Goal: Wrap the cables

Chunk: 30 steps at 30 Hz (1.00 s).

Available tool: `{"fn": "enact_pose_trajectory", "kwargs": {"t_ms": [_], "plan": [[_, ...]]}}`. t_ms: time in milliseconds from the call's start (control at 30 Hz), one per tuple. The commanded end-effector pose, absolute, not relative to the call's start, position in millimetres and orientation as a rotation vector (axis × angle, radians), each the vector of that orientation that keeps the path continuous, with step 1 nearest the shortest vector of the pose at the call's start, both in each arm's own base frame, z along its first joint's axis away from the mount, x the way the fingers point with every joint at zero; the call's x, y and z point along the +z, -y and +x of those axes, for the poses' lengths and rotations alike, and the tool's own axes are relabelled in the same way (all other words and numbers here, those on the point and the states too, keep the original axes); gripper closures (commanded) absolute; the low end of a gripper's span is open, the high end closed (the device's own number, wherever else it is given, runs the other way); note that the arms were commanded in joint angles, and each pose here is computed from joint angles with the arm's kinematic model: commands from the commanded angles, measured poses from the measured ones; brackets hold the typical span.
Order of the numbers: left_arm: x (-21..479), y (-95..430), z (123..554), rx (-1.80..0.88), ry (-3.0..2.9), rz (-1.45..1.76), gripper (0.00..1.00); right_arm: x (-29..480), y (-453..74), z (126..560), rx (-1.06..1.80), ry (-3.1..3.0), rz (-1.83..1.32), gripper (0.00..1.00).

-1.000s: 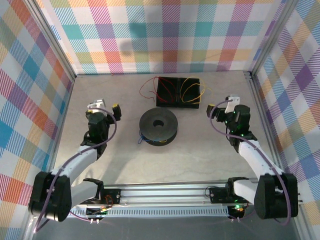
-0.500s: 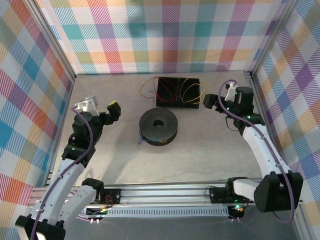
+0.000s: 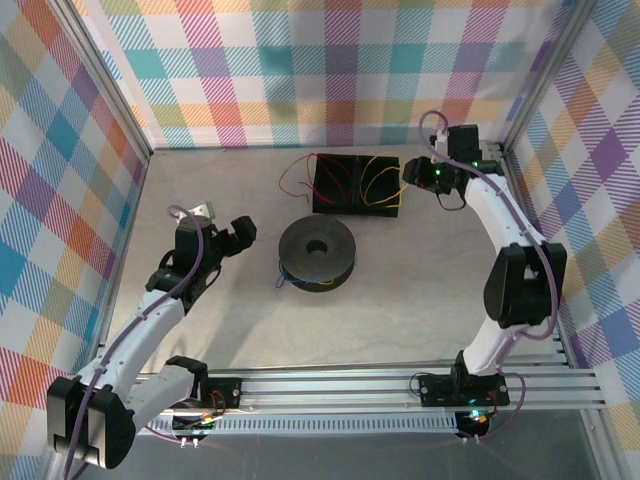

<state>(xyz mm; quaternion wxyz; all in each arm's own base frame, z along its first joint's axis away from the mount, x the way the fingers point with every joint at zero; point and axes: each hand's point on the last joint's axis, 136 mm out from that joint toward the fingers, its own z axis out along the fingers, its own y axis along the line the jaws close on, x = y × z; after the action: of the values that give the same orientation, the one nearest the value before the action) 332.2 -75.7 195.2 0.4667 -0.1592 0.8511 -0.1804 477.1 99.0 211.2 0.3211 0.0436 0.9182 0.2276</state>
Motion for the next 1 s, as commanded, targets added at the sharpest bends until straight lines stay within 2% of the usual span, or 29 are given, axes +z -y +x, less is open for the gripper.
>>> {"fn": "enact_pose_trajectory", "kwargs": {"t_ms": [0, 267, 433, 600, 967], "plan": [[195, 92, 333, -0.530, -2.132, -0.341, 0.00, 217, -97, 489, 0.519, -2.456, 0.051, 0.57], [193, 100, 335, -0.537, -2.160, -0.274, 0.00, 211, -110, 525, 0.470, -2.520, -0.091, 0.63], [192, 101, 337, -0.533, -2.172, -0.256, 0.00, 202, -126, 531, 0.456, -2.558, -0.162, 0.63], [189, 103, 336, -0.540, -2.178, -0.252, 0.00, 186, -121, 536, 0.308, -2.603, -0.151, 0.62], [187, 102, 333, -0.536, -2.175, -0.248, 0.00, 219, -121, 541, 0.228, -2.515, -0.165, 0.58]]}}
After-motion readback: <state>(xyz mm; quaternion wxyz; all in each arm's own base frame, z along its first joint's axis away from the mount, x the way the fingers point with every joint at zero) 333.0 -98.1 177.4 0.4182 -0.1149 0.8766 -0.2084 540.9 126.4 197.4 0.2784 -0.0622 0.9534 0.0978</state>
